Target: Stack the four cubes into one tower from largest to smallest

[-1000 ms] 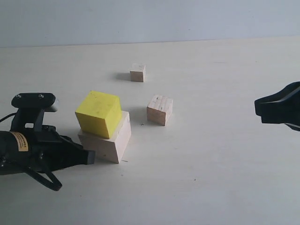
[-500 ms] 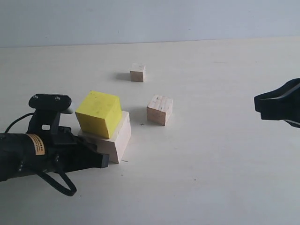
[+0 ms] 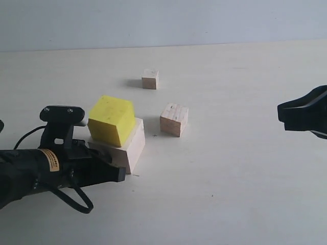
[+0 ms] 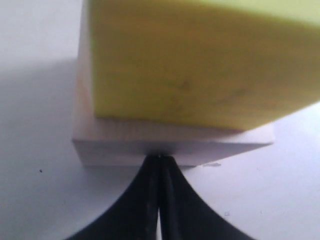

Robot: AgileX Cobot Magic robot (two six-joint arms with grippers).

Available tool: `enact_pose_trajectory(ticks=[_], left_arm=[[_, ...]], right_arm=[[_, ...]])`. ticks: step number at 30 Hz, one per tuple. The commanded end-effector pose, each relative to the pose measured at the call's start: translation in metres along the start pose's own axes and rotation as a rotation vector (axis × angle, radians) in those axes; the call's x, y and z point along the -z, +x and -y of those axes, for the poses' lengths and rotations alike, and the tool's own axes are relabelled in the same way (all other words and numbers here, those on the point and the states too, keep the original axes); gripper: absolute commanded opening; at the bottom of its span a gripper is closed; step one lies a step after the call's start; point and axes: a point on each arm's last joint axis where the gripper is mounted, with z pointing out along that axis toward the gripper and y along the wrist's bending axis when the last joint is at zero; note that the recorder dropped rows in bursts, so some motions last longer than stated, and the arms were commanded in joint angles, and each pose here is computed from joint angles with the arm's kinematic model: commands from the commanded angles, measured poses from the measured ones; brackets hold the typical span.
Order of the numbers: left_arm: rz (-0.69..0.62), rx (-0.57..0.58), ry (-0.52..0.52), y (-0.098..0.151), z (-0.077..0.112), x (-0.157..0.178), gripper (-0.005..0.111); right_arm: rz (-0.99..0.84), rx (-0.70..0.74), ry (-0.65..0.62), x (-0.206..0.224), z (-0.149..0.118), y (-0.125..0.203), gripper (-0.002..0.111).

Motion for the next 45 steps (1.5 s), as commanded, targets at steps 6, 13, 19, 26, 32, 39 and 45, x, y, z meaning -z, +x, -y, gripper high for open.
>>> enact_pose_trajectory(ticks=[6, 13, 19, 26, 32, 39, 45], left_arm=[[0.044, -0.002, 0.024, -0.017, 0.01, -0.014, 0.0], [0.068, -0.01, 0.039, -0.027, 0.015, -0.018, 0.0], [0.087, -0.017, 0.049, -0.034, 0.019, -0.018, 0.0], [0.071, -0.023, 0.047, -0.03, 0.019, -0.022, 0.0], [0.07, -0.015, 0.058, -0.024, 0.022, -0.03, 0.0], [0.098, -0.007, 0.078, -0.024, 0.026, -0.032, 0.0], [0.116, -0.007, 0.085, -0.025, 0.027, -0.032, 0.0]], right_arm=[[0.02, 0.031, 0.009, 0.001, 0.0, -0.003, 0.0], [0.02, 0.032, 0.01, 0.001, 0.0, -0.003, 0.0], [0.02, 0.032, 0.01, 0.001, 0.0, -0.003, 0.0], [0.02, 0.032, 0.01, 0.001, 0.0, -0.003, 0.0], [0.023, 0.033, 0.01, 0.002, 0.0, -0.003, 0.0], [0.023, 0.033, 0.01, 0.002, 0.0, -0.003, 0.0], [0.023, 0.033, 0.01, 0.002, 0.0, -0.003, 0.0]])
